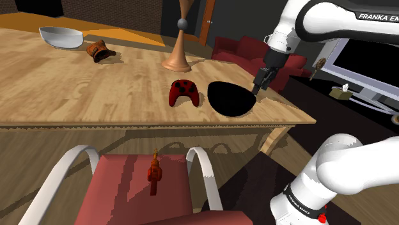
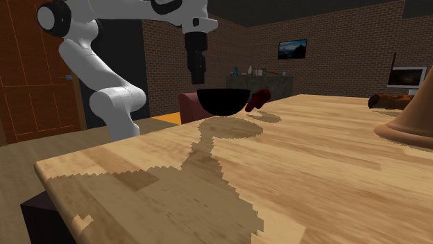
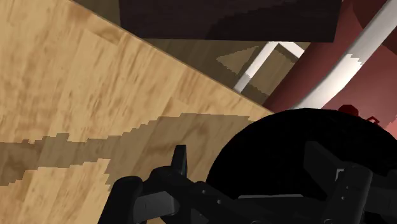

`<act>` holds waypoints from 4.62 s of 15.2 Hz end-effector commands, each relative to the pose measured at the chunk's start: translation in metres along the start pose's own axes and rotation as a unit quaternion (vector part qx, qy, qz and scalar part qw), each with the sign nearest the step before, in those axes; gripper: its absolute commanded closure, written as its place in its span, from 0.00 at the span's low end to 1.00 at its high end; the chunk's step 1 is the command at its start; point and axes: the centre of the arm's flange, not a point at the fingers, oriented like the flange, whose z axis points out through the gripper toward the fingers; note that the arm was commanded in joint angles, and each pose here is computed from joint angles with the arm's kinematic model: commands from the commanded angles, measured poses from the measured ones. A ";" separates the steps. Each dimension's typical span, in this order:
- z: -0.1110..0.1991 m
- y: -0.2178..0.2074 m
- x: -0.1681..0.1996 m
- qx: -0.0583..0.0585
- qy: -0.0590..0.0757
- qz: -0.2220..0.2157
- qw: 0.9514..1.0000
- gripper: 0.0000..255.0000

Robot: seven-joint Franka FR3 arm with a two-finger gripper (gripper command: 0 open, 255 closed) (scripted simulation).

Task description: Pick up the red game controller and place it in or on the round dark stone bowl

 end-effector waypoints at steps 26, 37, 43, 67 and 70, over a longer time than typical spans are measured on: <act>0.061 -0.110 0.172 0.103 0.184 -0.336 0.918 0.00; 0.078 -0.116 0.177 0.103 0.184 -0.336 0.918 0.00; 0.078 -0.116 0.177 0.103 0.184 -0.336 0.918 1.00; 0.095 -0.136 0.270 0.096 0.064 -0.525 0.843 0.00; 0.095 -0.136 0.270 0.096 0.064 -0.525 0.843 1.00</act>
